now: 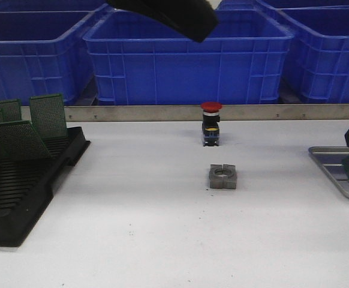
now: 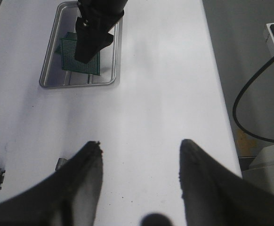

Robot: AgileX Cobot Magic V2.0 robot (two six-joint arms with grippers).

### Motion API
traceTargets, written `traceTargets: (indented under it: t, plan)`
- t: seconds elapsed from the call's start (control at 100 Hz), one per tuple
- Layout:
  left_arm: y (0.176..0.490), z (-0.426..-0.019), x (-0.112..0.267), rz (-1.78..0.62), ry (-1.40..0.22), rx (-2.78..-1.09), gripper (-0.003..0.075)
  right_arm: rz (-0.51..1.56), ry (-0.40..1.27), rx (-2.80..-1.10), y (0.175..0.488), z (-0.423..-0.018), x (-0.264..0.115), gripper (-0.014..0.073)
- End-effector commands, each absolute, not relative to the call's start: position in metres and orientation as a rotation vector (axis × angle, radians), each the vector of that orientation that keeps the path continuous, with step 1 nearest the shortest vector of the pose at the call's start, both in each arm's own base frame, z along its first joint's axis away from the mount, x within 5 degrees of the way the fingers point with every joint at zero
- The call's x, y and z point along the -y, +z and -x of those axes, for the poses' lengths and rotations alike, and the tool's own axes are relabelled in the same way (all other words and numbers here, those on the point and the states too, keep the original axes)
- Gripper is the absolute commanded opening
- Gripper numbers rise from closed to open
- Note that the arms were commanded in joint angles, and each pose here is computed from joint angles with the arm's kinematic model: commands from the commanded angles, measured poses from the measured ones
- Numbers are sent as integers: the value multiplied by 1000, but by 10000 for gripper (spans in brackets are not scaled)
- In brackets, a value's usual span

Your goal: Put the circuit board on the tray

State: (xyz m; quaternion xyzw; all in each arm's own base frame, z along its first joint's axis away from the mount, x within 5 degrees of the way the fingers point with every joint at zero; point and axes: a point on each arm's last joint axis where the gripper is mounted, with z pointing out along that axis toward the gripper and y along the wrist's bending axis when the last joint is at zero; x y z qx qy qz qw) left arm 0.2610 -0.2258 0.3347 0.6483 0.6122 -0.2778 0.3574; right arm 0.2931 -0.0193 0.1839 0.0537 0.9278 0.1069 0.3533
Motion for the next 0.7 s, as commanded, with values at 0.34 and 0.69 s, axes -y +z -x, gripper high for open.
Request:
traceTargets:
  t: [0.34,0.69]
  plan:
    - [384,-266,173,-1377,-719,-1674,-18,58,175,-2160,261,-269,16,-59]
    - [414,-245,122,-951,-474,-1665,-18,44,0,-1995,283,-215,18,-59]
